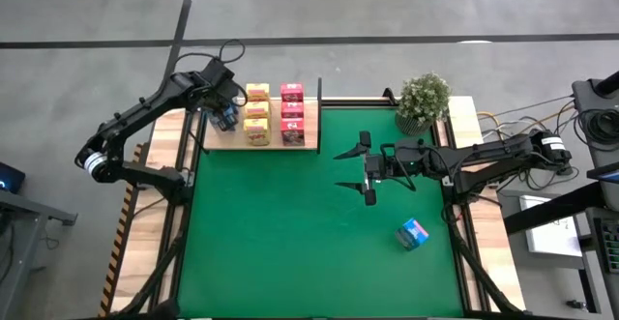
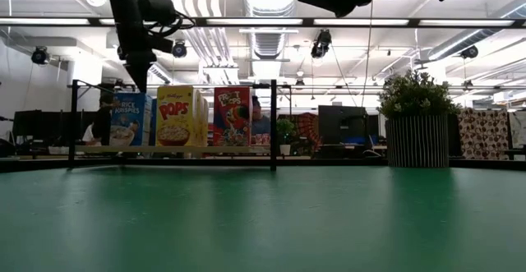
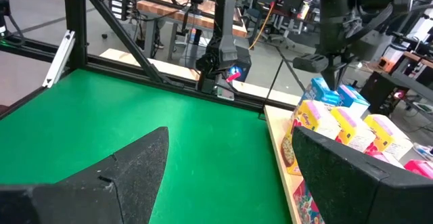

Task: Stack cereal on shelf
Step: Put the top blue cereal box aligned with the blue cereal box on the shelf

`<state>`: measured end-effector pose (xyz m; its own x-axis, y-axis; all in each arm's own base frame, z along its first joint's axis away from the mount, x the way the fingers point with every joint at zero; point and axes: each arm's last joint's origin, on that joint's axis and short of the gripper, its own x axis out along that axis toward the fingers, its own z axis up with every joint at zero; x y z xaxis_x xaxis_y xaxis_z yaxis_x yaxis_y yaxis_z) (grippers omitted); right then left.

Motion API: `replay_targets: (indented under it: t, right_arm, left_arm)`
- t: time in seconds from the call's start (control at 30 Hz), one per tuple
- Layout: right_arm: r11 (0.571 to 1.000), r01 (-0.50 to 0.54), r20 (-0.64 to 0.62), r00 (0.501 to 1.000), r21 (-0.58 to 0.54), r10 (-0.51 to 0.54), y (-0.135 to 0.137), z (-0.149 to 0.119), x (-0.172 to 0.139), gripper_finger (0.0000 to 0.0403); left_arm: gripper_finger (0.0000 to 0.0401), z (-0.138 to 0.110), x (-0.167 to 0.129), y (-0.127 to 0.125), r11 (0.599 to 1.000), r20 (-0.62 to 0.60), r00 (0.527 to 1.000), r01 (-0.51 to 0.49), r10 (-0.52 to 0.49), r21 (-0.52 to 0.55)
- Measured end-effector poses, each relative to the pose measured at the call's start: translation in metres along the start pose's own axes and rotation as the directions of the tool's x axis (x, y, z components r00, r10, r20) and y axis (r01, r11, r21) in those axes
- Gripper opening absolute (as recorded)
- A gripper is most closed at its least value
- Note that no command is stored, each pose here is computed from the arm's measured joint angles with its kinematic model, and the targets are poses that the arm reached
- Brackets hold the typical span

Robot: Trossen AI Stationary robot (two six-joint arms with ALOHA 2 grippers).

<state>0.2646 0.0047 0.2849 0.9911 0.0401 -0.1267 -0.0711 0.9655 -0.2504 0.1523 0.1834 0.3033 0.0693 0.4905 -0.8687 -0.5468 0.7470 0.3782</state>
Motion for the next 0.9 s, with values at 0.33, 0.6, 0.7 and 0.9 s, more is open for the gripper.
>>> replay_targets:
  t: [0.33, 0.6, 0.7, 0.9]
  right_arm:
    - [1.000, 0.000, 0.000, 1.000, -0.005, 0.000, 0.000, 0.000, 0.000, 0.0304]
    - [1.000, 0.000, 0.000, 1.000, -0.008, 0.000, 0.000, 0.000, 0.000, 0.0304]
    - [1.000, 0.000, 0.000, 1.000, -0.008, 0.000, 0.000, 0.000, 0.000, 0.0304]
    - [1.000, 0.000, 0.000, 1.000, -0.008, 0.000, 0.000, 0.000, 0.000, 0.0304]
  left_arm:
    - [0.0000, -0.002, -0.021, 0.006, 1.000, -0.010, 1.000, 0.005, -0.005, 0.015]
    - [0.0000, -0.005, -0.009, 0.001, 1.000, -0.037, 0.999, 0.014, -0.013, 0.019]
    - [0.0000, -0.004, -0.005, 0.000, 1.000, -0.044, 0.999, 0.017, -0.016, 0.017]
    - [0.0000, -0.002, -0.002, 0.000, 1.000, -0.051, 0.999, 0.019, -0.018, 0.008]
